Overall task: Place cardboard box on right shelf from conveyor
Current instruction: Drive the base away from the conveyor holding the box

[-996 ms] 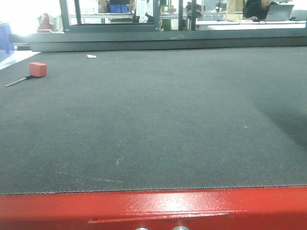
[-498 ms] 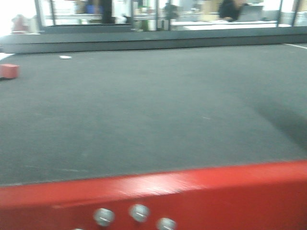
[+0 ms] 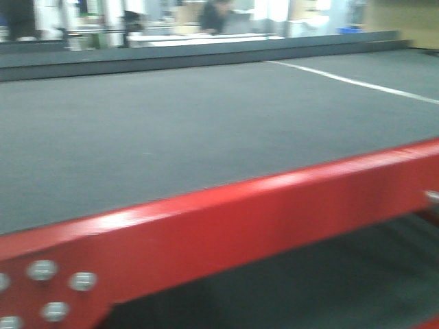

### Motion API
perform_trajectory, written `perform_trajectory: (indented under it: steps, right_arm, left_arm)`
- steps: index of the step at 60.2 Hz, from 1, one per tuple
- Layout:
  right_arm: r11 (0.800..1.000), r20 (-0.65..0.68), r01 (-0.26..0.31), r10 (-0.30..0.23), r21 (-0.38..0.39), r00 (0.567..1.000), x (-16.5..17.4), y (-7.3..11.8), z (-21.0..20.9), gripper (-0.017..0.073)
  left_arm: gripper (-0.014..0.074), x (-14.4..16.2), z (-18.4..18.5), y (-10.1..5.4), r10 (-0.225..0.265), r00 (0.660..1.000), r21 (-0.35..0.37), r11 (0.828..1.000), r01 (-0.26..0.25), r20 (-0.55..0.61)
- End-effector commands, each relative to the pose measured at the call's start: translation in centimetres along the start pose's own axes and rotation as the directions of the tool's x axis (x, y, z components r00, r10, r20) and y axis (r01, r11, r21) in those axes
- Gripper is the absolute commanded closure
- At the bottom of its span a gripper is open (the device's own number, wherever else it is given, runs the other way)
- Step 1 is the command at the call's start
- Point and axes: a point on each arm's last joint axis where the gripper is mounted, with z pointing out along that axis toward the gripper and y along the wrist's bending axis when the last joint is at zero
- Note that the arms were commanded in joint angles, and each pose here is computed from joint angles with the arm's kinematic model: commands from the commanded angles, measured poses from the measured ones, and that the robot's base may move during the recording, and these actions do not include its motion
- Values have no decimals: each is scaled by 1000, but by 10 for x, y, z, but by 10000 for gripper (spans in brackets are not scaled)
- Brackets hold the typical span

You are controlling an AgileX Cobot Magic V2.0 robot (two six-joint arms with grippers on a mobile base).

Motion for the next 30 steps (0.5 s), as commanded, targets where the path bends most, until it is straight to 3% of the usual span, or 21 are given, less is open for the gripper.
perform_trajectory:
  steps: [1, 30]
  right_arm:
    - [1000, 118, 12, -11, -3, 993, -16, 1, -2, 356]
    - [1000, 118, 12, -11, -3, 993, -16, 1, -2, 356]
  left_arm:
    - [710, -5, -1, 0, -6, 996, 2, 1000, 6, 89]
    - [710, -5, -1, 0, -6, 996, 2, 1000, 6, 89]
